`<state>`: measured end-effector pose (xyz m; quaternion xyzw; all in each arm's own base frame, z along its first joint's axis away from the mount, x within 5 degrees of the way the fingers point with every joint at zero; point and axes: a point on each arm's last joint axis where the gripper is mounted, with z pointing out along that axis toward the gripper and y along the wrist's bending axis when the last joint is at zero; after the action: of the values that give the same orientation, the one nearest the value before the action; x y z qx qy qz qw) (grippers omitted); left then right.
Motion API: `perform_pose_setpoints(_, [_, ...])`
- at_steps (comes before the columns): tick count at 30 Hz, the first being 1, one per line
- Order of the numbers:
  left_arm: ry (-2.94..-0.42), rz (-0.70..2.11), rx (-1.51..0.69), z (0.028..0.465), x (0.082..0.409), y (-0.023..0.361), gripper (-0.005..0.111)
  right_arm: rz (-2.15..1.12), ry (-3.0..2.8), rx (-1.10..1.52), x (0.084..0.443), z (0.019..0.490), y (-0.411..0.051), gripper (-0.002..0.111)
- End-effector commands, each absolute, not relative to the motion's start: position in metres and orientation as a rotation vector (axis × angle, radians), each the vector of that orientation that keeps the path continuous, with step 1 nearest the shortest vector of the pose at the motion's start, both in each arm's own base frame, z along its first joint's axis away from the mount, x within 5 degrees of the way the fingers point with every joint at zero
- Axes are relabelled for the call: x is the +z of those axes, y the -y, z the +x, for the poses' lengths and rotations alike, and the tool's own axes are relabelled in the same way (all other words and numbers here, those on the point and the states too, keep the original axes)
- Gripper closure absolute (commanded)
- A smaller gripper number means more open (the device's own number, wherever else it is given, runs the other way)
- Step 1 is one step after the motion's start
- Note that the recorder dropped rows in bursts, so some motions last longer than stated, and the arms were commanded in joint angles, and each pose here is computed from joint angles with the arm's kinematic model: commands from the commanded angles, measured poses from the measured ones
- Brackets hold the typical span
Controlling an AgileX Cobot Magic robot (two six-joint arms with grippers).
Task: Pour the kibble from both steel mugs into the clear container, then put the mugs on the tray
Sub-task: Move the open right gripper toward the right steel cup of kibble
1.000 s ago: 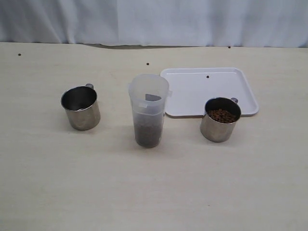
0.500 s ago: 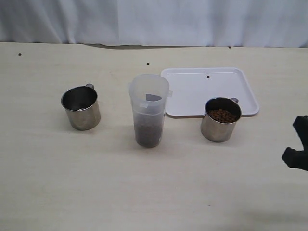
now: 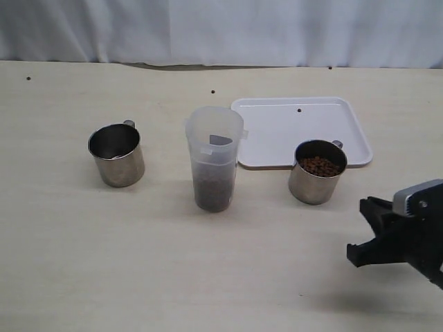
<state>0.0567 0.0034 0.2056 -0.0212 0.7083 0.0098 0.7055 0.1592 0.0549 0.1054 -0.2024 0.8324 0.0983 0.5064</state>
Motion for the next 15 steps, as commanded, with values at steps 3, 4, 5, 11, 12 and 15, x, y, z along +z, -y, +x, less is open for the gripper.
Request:
perform_pose_setpoints(3, [-1.565, -0.042, 0.012, 0.056, 0.206, -0.003, 0.107, -0.651, -1.962, 0.407, 0.084, 0.179, -0.078, 0.103])
perform_pose_setpoints(4, [-1.565, -0.042, 0.012, 0.056, 0.206, -0.003, 0.107, -0.639, -1.984, 0.412, 0.081, 0.179, -0.077, 0.103])
perform_pose_setpoints(5, [-1.565, -0.042, 0.012, 0.056, 0.206, -0.003, 0.107, -0.621, -2.002, 0.398, 0.078, 0.179, -0.076, 0.103])
perform_pose_setpoints(11, [-1.565, -0.042, 0.012, 0.056, 0.206, -0.003, 0.107, -0.517, -2.040, 0.354, 0.077, 0.181, -0.069, 0.103])
perform_pose_setpoints(12, [-1.565, -0.042, 0.012, 0.056, 0.206, -0.003, 0.107, -0.509, -2.041, 0.358, 0.077, 0.182, -0.070, 0.103])
perform_pose_setpoints(15, [-1.568, -0.043, 0.013, 0.056, 0.205, -0.003, 0.107, -0.582, -2.041, 0.412, 0.075, 0.184, -0.076, 0.103])
